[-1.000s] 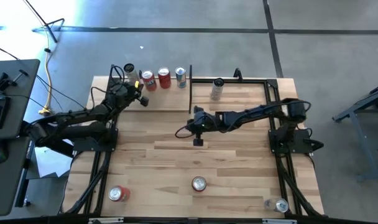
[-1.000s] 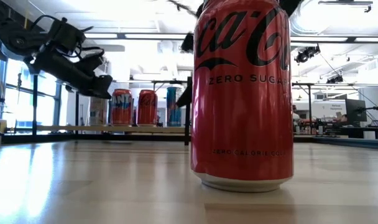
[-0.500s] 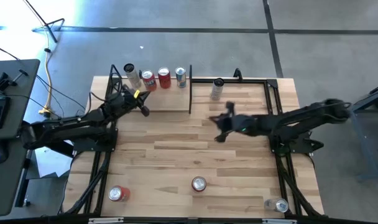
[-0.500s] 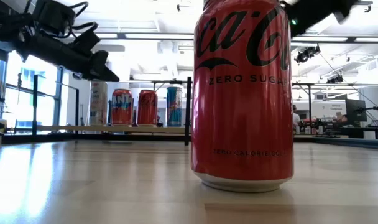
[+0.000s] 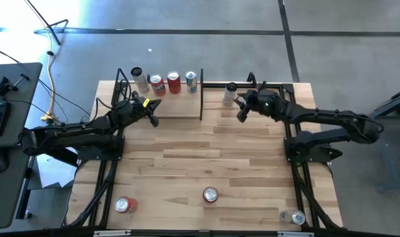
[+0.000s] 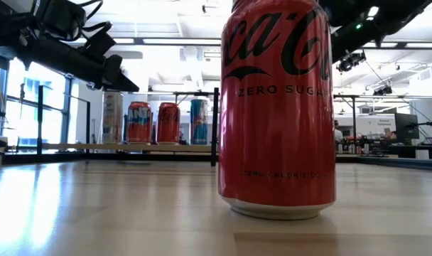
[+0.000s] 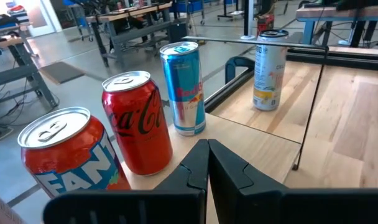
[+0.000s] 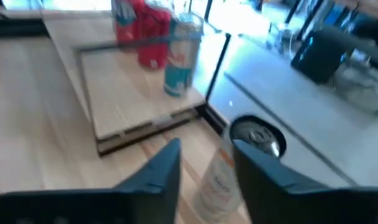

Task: Place canned beverage on shelf
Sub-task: Put the white and yellow soda can aligned with the other white and yellow soda can on the shelf

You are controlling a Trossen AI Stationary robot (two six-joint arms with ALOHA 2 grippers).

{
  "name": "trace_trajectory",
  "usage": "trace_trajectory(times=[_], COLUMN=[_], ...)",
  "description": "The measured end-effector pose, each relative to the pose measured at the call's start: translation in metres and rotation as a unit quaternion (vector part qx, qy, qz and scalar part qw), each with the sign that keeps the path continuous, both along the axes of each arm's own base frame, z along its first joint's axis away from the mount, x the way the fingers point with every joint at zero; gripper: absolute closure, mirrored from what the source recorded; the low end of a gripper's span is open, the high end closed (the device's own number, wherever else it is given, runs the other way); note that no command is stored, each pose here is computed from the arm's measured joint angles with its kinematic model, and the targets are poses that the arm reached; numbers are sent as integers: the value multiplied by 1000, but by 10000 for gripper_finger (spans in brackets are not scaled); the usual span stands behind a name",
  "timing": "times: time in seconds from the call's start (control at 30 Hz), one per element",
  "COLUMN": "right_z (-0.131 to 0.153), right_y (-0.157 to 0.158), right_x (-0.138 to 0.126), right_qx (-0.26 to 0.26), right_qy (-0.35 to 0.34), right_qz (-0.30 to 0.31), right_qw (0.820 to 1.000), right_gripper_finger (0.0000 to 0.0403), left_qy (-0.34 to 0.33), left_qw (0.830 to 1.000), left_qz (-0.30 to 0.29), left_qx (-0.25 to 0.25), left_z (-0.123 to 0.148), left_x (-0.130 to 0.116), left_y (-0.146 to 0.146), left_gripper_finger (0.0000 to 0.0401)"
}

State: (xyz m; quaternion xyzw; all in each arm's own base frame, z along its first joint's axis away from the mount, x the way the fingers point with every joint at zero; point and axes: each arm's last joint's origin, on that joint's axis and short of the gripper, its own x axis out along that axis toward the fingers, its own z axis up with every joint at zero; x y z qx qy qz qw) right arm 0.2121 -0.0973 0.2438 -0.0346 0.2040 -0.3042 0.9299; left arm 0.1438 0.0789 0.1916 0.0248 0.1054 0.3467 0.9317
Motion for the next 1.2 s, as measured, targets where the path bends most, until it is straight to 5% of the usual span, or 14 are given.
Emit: trace_trajectory(times=[0.2, 0.33, 0.7, 0.93, 1.2], right_z=[1, -3, -21, -26, -22], right_y=[-27, -47, -80, -83, -91], right_x=[9, 16, 22, 23, 20], right_qx=[19, 32, 61, 77, 72], right_qy=[11, 27, 53, 53, 31], right_qz=[-15, -35, -64, -26, -5], right_qw=[1000, 999, 995, 995, 997], right_gripper_finger=[122, 72, 68, 69, 111], left_qy=[-2, -2, -3, -3, -4], left_qw=[1000, 1000, 1000, 1000, 1000], left_qz=[-1, -3, -14, -22, -25], left_qx=[-3, -4, -6, -7, -8], left_z=[0, 0, 0, 0, 0], left_x=[0, 0, 0, 1, 1], left_y=[0, 0, -1, -1, -1], left_gripper_finger=[401, 401, 401, 401, 401])
